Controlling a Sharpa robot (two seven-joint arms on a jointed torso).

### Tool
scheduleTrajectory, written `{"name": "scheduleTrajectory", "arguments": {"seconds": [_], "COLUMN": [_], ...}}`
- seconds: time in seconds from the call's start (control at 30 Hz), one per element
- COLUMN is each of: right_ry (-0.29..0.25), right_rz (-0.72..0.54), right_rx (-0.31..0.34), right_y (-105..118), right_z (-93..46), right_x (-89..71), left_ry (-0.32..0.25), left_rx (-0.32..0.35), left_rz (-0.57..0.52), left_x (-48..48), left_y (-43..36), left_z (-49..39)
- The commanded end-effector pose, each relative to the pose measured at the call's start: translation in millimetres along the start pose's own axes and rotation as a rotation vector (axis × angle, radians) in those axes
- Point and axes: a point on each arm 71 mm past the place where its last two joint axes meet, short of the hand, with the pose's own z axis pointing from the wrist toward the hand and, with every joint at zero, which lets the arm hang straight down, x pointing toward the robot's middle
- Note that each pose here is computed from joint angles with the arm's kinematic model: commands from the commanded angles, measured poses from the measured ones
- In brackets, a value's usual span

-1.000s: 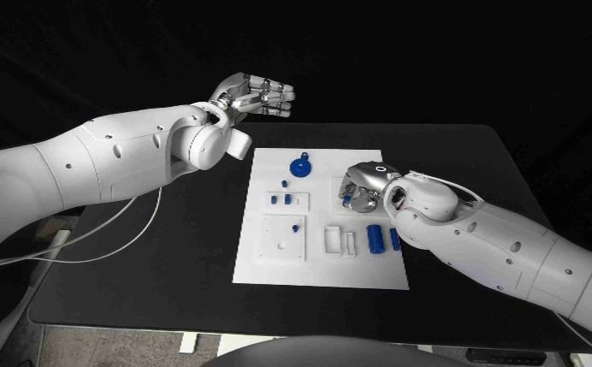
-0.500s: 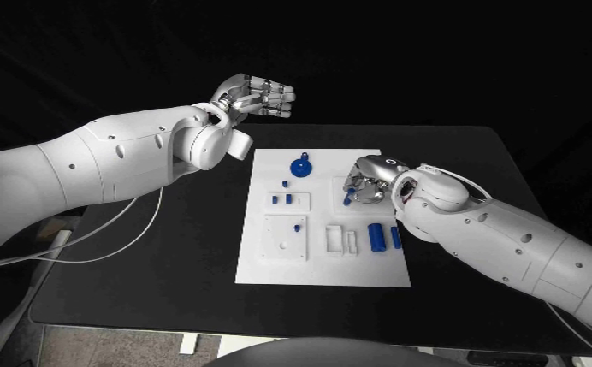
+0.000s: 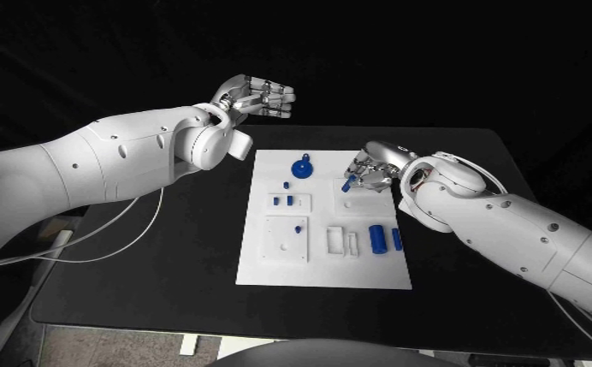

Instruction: Assemble the parts on the task board

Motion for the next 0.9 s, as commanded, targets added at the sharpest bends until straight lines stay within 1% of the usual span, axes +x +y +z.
{"name": "scheduleTrajectory", "arguments": {"seconds": [0.03,0.23,0.37,0.5,0.6,0.8,0.9], "right_ry": [0.012,-0.002,-0.007,-0.002,0.008,0.031,0.042], "right_rz": [0.036,-0.008,-0.055,-0.111,-0.149,-0.213,-0.236], "right_rx": [-0.04,-0.12,-0.182,-0.242,-0.277,-0.331,-0.35], "right_y": [11,41,64,86,98,115,122], "right_z": [-0.4,-0.3,-0.5,-1.4,-2.1,-3.5,-4.4], "right_x": [0.1,1.4,8.2,21.8,33.8,57.6,67.1], "left_ry": [0.015,0.016,0.015,0.015,0.016,0.02,0.022], "left_rx": [0.019,0.019,0.02,0.021,0.022,0.023,0.024], "left_rz": [-0.003,-0.003,-0.003,-0.003,-0.004,-0.005,-0.006], "left_x": [1.8,2.5,2.6,3.5,4.6,7.0,7.8], "left_y": [-2.1,-2.2,-2.0,-2.0,-2.1,-2.4,-2.4], "left_z": [0.6,1.3,2.2,3.5,4.2,5.5,5.9]}}
